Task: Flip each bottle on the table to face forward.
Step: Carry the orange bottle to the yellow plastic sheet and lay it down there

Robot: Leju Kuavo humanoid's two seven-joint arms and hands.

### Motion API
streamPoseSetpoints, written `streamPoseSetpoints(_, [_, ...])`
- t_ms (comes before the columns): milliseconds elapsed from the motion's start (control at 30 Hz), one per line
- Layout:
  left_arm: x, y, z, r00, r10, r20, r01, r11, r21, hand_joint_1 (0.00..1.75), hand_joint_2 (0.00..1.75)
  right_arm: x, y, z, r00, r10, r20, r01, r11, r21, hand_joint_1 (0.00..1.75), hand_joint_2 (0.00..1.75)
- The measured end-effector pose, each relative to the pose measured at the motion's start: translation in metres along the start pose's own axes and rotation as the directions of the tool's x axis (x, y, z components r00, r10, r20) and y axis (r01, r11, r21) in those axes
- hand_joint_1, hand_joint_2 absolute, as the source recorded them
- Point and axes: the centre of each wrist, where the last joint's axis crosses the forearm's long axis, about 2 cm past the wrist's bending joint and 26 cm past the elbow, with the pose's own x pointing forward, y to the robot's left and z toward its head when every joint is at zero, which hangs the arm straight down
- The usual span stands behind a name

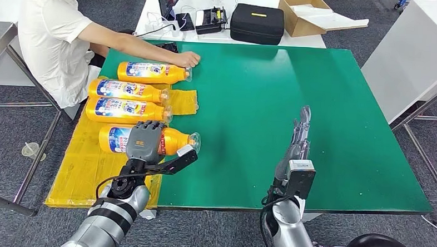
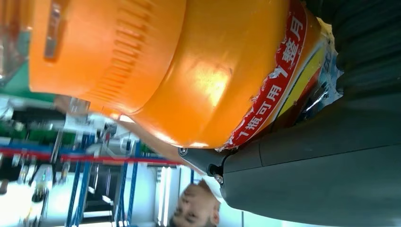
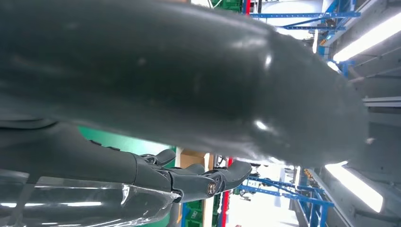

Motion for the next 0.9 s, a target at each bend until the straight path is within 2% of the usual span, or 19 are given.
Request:
streamPoseSetpoints(167, [-0.005, -0.003, -0.007, 0.998, -0.048, -0.051, 0.041, 0.991, -0.126, 1.58, 1.75, -0.001, -0.002, 0.000, 1.000, -0.012, -0.003, 0.012, 1.000, 0.003, 0.00, 0.00])
streamPoseSetpoints(200, [-0.006, -0.004, -0.008, 0.997, -0.052, -0.059, 0.043, 0.989, -0.142, 1.47, 1.75, -0.001, -0.002, 0.000, 1.000, -0.014, -0.005, 0.014, 1.000, 0.002, 0.00, 0.00])
streamPoseSetpoints(267, [-0.008, -0.005, -0.009, 0.996, -0.057, -0.068, 0.045, 0.985, -0.167, 1.17, 1.75, -0.001, -0.003, 0.000, 1.000, -0.016, -0.007, 0.016, 1.000, -0.001, 0.00, 0.00])
streamPoseSetpoints(300, [-0.008, -0.005, -0.009, 0.996, -0.059, -0.071, 0.045, 0.983, -0.179, 0.85, 1.75, -0.001, -0.003, -0.001, 1.000, -0.016, -0.007, 0.016, 1.000, -0.003, 0.00, 0.00])
streamPoseSetpoints(400, [-0.010, -0.006, -0.011, 0.995, -0.058, -0.080, 0.039, 0.973, -0.228, 0.10, 1.75, -0.002, -0.004, 0.000, 1.000, -0.028, -0.012, 0.028, 1.000, -0.003, 0.00, 0.00])
streamPoseSetpoints(500, [-0.013, -0.007, -0.013, 0.994, -0.055, -0.091, 0.028, 0.960, -0.277, 0.00, 1.75, -0.003, -0.005, 0.000, 0.999, -0.047, -0.023, 0.047, 0.999, -0.003, 0.00, 0.00])
streamPoseSetpoints(900, [-0.020, -0.004, -0.024, 0.999, 0.014, -0.036, -0.030, 0.873, -0.486, 0.00, 1.75, -0.013, -0.018, 0.008, 0.994, -0.076, -0.078, 0.073, 0.997, -0.041, 0.00, 0.00])
